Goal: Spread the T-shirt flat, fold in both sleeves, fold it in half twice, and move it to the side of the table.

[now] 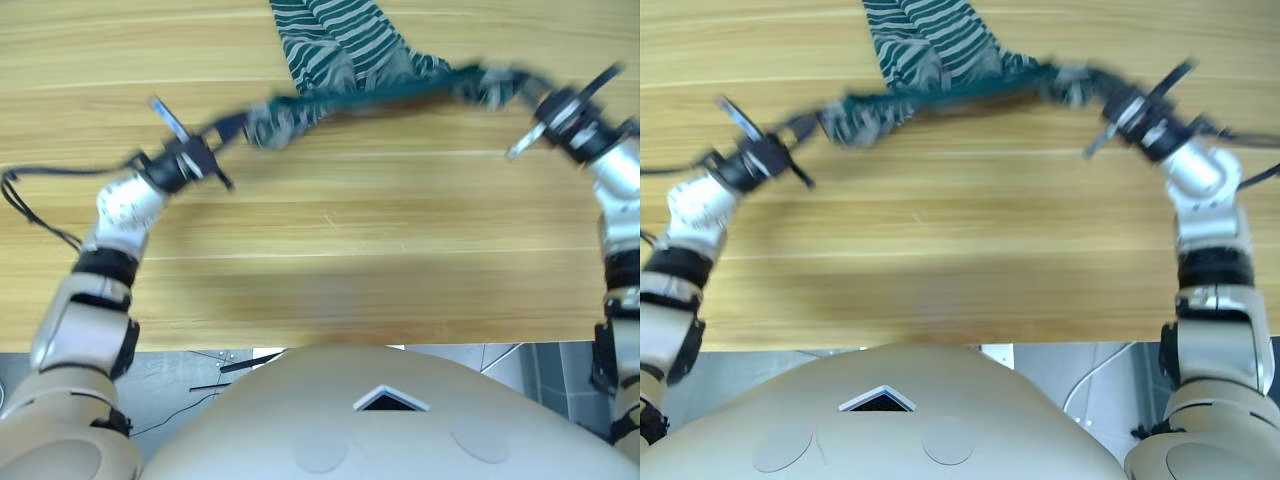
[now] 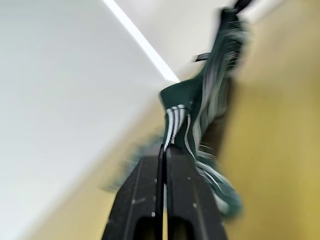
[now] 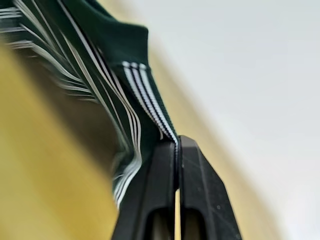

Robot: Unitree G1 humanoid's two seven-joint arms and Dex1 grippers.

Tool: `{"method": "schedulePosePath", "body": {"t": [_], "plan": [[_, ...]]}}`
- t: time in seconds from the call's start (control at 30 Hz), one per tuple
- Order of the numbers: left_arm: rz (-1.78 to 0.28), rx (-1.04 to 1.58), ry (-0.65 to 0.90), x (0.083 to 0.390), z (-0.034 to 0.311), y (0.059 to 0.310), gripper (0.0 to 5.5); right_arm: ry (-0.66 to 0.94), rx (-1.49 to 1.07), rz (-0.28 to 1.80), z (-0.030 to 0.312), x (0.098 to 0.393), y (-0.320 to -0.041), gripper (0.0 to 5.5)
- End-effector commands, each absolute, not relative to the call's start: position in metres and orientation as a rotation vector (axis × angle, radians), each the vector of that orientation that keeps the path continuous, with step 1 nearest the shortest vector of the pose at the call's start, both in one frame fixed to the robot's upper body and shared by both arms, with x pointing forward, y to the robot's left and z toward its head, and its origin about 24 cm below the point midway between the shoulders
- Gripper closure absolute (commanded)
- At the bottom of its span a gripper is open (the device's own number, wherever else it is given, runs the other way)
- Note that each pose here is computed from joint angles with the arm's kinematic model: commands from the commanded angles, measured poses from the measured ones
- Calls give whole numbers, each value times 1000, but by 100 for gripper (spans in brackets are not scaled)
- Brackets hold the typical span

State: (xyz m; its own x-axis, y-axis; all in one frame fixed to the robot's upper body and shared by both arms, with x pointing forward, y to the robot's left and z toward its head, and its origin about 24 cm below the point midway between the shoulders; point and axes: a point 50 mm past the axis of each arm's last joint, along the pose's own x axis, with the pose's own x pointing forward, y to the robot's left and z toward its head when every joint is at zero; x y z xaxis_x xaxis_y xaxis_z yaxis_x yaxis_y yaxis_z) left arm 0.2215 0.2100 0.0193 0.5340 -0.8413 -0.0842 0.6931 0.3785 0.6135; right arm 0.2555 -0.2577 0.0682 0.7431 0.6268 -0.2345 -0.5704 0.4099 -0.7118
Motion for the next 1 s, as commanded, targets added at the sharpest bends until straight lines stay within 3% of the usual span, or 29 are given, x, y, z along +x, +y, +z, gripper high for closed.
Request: {"method": "schedulePosePath", "body": {"t": [0.03, 0.37, 0.5, 0.63, 0.73, 0.87, 1.0], "plan": [[-1171, 643, -163, 198, 17, 210, 548, -45, -909, 1009, 69, 223, -248, 550], [-1312, 768, -30, 177, 24, 224, 548, 165, -901, 1318, 36, 164, -241, 550], [-1523, 548, -179, 130, 79, 220, 548, -144, -618, 1440, 96, 126, -230, 550], [-1608, 394, -405, 111, 135, 216, 548, -427, -454, 1482, 155, 111, -231, 550], [-1533, 382, -526, 125, 167, 222, 548, -459, -510, 1420, 173, 125, -243, 550], [-1348, 574, -535, 169, 190, 234, 548, -446, -600, 1160, 192, 173, -256, 550], [-1099, 736, -644, 207, 229, 235, 548, -549, -639, 885, 238, 205, -265, 550]]}}
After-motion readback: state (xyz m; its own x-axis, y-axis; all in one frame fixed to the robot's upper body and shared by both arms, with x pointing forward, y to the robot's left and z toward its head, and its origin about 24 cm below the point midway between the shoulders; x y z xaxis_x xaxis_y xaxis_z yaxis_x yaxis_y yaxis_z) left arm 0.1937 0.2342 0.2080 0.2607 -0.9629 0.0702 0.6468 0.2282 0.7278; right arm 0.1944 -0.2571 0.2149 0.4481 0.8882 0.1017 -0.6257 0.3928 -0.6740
